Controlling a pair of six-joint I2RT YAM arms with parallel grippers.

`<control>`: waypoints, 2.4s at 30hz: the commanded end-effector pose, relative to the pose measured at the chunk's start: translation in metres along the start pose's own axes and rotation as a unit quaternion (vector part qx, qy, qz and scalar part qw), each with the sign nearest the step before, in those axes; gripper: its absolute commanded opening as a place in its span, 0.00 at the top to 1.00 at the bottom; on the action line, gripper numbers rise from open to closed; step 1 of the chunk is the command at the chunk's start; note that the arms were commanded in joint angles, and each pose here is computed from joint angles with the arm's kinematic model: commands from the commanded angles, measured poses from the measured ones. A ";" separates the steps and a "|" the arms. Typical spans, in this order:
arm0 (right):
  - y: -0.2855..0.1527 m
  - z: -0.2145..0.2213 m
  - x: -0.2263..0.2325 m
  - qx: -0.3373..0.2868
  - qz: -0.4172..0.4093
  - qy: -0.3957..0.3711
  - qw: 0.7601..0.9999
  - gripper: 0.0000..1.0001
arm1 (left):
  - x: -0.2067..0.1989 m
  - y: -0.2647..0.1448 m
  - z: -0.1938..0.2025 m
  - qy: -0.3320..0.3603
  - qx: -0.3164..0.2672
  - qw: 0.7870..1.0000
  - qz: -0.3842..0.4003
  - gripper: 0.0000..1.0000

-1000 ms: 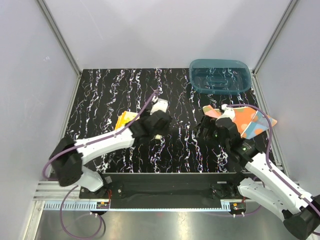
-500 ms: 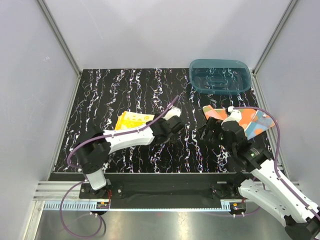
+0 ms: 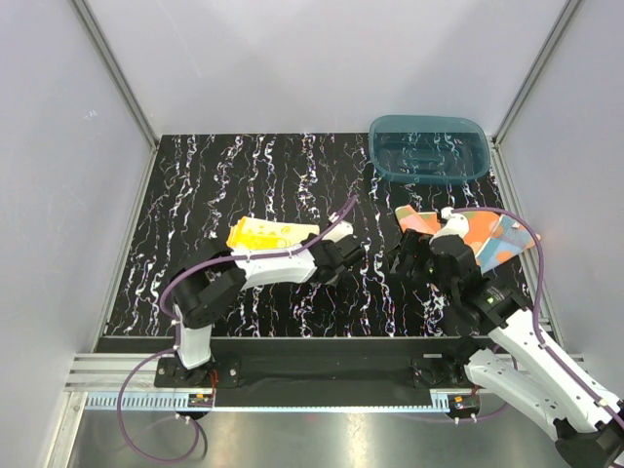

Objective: Roll the towels
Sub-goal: Roll the towel

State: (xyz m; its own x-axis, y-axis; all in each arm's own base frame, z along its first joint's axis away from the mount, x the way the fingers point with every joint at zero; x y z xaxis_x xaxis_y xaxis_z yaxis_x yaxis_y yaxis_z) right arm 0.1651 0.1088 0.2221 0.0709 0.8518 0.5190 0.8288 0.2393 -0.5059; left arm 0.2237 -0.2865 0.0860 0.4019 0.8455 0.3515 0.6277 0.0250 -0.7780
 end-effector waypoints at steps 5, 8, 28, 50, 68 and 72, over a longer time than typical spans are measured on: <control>0.002 -0.007 0.008 -0.006 -0.007 -0.010 1.000 0.00 | 0.008 0.009 -0.008 -0.043 -0.010 0.999 -0.017 0.41; 0.006 -0.007 0.011 -0.003 -0.010 -0.010 1.000 0.00 | 0.011 0.017 0.001 -0.054 -0.001 0.998 -0.021 0.49; 0.089 -0.004 0.082 0.159 -0.001 0.052 0.986 0.00 | 0.034 -0.001 0.017 -0.155 -0.055 0.983 0.085 0.98; 0.224 0.085 0.117 0.384 -0.081 0.154 0.907 0.26 | 0.051 -0.037 0.023 -0.217 -0.121 0.953 0.173 1.00; 0.234 0.051 0.100 0.315 0.002 0.047 0.948 1.00 | 0.051 -0.042 0.033 -0.209 -0.107 0.952 0.197 1.00; 0.221 0.049 0.093 0.314 0.018 0.023 0.949 0.99 | 0.042 -0.043 0.034 -0.196 -0.094 0.949 0.229 1.00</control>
State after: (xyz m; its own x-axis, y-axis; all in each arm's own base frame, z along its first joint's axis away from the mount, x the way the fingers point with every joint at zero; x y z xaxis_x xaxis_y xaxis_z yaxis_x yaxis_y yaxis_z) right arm 0.3223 0.2808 0.0998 0.1832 0.8104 0.5566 0.2396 0.5123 -0.8247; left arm 0.1951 -0.2267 0.1107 0.3550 0.9128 -0.2020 0.6087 -0.3897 -0.6911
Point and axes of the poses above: each gripper's point midway between its finger pads, its own y axis out along the fingers, its own x axis along the line the jaws close on, z = x × y, the point moved 7 cm from there along -y, back along the fingers, and after that the axes turned 10 degrees about y, right-handed, at the moved point
